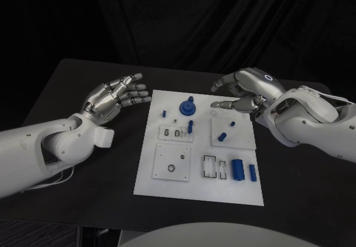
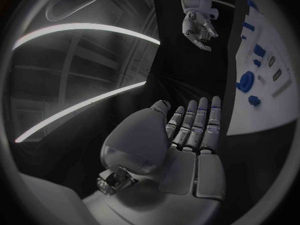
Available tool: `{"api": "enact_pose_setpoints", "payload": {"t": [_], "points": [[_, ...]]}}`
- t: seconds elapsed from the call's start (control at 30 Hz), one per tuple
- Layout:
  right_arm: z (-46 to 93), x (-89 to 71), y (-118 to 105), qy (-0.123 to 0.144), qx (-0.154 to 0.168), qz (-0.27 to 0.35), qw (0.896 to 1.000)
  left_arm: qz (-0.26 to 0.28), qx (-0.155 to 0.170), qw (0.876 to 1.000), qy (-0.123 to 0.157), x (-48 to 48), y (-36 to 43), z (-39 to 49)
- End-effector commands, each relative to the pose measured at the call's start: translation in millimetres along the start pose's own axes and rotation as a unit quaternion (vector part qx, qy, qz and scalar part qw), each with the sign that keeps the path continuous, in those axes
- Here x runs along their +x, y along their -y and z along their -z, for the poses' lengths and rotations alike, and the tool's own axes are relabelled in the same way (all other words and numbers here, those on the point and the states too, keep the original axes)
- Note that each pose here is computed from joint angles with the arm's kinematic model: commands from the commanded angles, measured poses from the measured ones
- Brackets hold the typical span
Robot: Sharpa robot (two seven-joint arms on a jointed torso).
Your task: Assemble the parts on the task board
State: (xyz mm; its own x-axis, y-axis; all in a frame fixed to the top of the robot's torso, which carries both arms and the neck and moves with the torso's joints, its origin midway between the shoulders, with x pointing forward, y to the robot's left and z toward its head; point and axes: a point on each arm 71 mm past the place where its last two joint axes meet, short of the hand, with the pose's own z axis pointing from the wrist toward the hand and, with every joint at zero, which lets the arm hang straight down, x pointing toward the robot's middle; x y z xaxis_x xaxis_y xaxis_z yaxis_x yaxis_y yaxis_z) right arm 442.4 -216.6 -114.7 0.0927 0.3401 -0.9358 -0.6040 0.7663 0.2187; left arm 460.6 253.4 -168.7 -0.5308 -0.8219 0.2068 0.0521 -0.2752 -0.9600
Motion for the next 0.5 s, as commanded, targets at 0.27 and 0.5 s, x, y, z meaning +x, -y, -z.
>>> {"api": "enact_pose_setpoints", "payload": {"t": [0.27,0.5], "points": [[11.6,3.6,30,0.005,0.037,-0.023,0.999,-0.24,-0.068,0.967,-0.048,1.9,-3.0,-42.8],[15.4,10.7,43,-0.024,0.071,-0.024,0.997,-0.41,-0.126,0.899,-0.085,17.4,-16.2,-58.7]]}}
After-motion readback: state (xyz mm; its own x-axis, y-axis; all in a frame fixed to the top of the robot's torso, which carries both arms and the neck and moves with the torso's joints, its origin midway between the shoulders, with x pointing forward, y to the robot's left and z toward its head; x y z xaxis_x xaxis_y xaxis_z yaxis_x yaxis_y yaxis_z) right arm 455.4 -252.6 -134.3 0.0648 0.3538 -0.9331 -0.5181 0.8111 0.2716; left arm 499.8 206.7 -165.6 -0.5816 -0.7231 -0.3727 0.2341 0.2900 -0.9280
